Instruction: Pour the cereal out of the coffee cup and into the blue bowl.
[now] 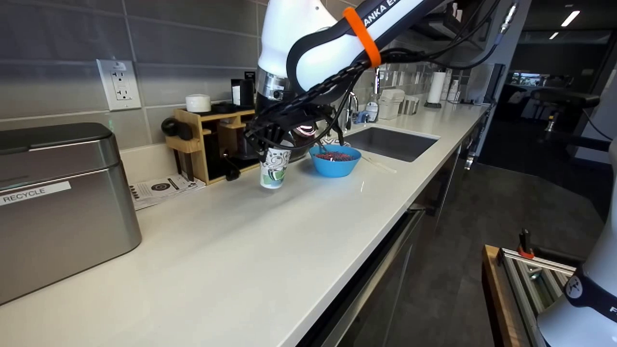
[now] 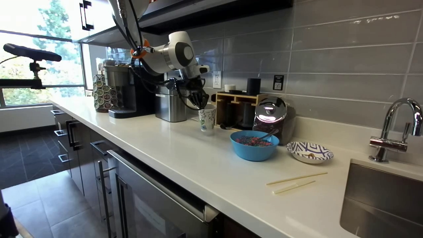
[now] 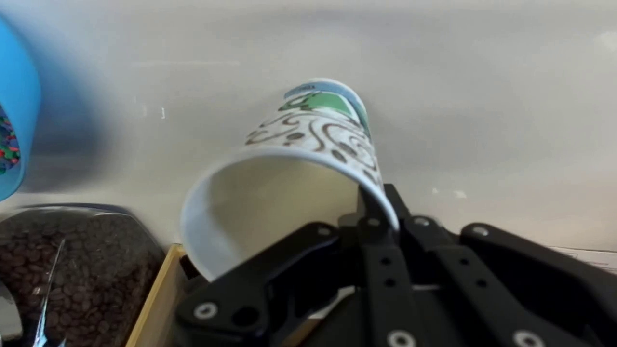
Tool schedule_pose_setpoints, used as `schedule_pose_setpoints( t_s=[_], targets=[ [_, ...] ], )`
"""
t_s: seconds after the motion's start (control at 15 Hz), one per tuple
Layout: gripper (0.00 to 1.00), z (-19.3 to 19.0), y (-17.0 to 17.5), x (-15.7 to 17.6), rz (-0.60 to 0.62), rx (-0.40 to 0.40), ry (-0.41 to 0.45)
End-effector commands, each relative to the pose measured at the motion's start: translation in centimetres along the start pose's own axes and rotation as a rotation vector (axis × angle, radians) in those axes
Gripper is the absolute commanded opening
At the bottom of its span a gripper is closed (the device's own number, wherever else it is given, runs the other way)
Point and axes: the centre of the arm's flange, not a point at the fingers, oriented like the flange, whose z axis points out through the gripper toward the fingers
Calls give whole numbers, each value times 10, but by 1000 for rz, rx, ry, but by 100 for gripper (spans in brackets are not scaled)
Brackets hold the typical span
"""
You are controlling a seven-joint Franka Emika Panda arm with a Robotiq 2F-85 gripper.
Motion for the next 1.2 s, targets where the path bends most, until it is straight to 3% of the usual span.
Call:
schedule_pose_setpoints(
  t_s=[0.0, 0.4, 0.47, 0.93, 1.13],
  targets=[
    [0, 18, -8, 7, -34, -21, -27],
    [0, 33, -6, 8, -58, -30, -37],
    [18, 34, -6, 8, -59, -31, -40],
    [73, 0, -12, 7, -76, -27, -6],
    [95, -27, -26, 2, -10, -41, 14]
  ],
)
